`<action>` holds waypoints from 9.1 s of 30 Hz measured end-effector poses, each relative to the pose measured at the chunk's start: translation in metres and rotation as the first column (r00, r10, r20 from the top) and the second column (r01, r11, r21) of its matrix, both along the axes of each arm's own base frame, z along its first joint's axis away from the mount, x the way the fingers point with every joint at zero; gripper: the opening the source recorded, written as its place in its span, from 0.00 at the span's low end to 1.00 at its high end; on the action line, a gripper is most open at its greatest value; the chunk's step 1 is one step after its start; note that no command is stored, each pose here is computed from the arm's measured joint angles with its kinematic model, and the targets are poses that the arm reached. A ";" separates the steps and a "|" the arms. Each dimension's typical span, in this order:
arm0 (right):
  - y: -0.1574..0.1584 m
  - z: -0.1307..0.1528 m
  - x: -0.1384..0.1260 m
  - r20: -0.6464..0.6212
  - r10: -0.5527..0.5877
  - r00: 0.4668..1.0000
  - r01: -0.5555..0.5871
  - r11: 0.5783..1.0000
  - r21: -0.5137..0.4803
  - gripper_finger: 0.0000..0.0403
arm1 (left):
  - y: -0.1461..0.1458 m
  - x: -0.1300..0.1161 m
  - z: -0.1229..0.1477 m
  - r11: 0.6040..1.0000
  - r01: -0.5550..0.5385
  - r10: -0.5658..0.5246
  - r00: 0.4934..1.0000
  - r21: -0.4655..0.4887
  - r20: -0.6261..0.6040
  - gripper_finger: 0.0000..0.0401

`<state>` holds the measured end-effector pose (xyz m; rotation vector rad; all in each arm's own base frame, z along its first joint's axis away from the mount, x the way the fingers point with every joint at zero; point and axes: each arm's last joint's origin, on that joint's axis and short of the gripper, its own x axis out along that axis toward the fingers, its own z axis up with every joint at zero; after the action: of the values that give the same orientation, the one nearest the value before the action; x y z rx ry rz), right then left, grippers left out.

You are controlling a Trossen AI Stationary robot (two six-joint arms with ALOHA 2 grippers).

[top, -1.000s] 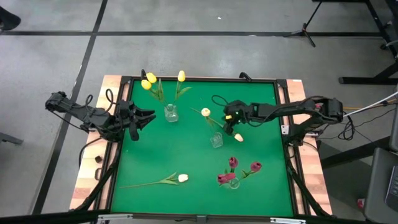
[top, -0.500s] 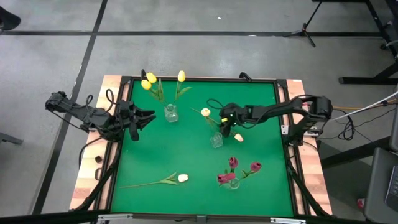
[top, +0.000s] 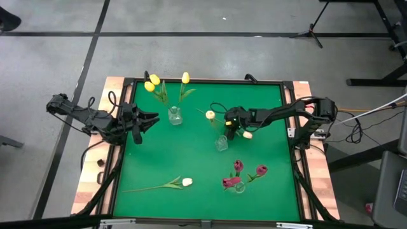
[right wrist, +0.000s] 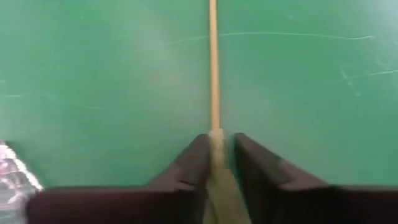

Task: Sort flowers into vase by color
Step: Put the top white tulip into the center transparent vase, then put the white tulip into the center transparent vase

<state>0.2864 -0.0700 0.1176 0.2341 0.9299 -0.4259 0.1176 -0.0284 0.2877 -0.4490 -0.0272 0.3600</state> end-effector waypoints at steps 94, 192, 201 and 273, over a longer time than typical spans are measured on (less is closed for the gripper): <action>0.163 0.201 -0.068 -0.975 0.129 0.179 -0.984 0.017 -0.178 0.00 | 0.000 0.000 0.000 0.999 -0.002 0.003 1.000 -0.050 0.019 0.34; 0.159 0.213 -0.029 -0.968 0.244 0.053 -0.990 -0.116 -0.083 0.11 | 0.000 0.000 0.000 0.999 -0.020 0.021 1.000 -0.043 0.017 0.34; 0.159 0.213 -0.029 -0.963 0.254 0.086 -0.990 -0.087 -0.111 0.30 | 0.000 0.000 0.000 0.999 -0.021 0.021 1.000 -0.041 0.016 0.34; 0.119 0.297 -0.124 -0.197 0.429 0.882 -0.454 0.660 -0.599 0.36 | -0.195 0.072 -0.135 0.923 0.331 -0.332 0.421 -0.198 -0.844 0.34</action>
<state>0.1621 0.0494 0.4147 -0.6250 0.7961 -0.2633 0.1900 -0.2238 0.1532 -0.2126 1.0796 0.1517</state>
